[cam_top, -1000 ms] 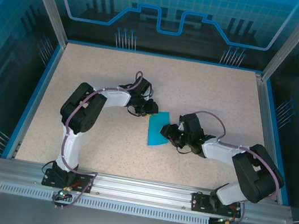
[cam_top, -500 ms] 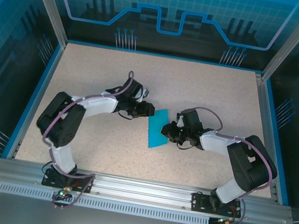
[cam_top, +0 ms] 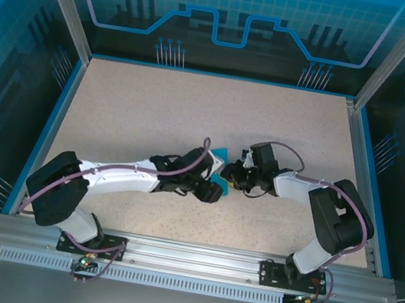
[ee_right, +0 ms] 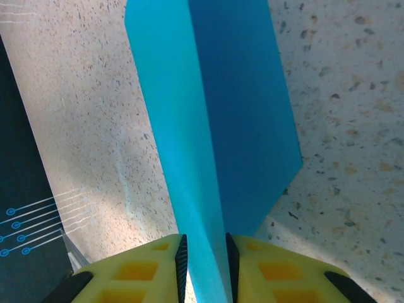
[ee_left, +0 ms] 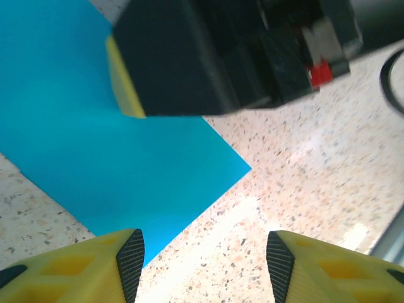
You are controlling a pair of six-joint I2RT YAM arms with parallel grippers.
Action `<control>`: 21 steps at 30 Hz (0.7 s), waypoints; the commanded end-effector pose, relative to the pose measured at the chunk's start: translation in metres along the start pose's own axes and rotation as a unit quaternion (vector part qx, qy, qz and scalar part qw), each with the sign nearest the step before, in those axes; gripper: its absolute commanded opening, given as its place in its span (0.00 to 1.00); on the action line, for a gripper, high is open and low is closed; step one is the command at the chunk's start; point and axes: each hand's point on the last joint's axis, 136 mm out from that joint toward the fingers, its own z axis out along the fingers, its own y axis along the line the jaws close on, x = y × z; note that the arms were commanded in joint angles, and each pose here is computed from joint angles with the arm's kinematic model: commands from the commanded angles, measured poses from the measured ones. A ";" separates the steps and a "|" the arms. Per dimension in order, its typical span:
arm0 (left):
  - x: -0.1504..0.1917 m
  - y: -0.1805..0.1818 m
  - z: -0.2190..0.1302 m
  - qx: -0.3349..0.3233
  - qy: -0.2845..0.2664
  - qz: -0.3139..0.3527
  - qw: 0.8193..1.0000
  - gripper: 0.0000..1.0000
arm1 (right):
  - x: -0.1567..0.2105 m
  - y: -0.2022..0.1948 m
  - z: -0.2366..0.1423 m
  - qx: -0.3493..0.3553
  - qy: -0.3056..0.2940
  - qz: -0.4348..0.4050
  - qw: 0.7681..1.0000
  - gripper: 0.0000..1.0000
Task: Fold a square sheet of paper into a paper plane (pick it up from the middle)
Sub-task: Third fold the triangle at the center of the table.
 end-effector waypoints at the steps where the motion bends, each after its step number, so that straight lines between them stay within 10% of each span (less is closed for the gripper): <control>1: 0.000 0.001 0.014 -0.077 0.008 0.083 0.994 0.58 | -0.001 0.004 0.000 -0.014 0.019 -0.001 1.000 0.25; 15: 0.004 0.006 0.048 -0.216 0.008 0.167 0.962 0.59 | -0.008 0.006 -0.005 -0.038 0.019 0.013 0.999 0.25; 21: -0.002 0.007 0.044 -0.222 -0.012 0.159 0.962 0.40 | -0.008 0.003 -0.003 -0.036 0.021 0.017 0.999 0.25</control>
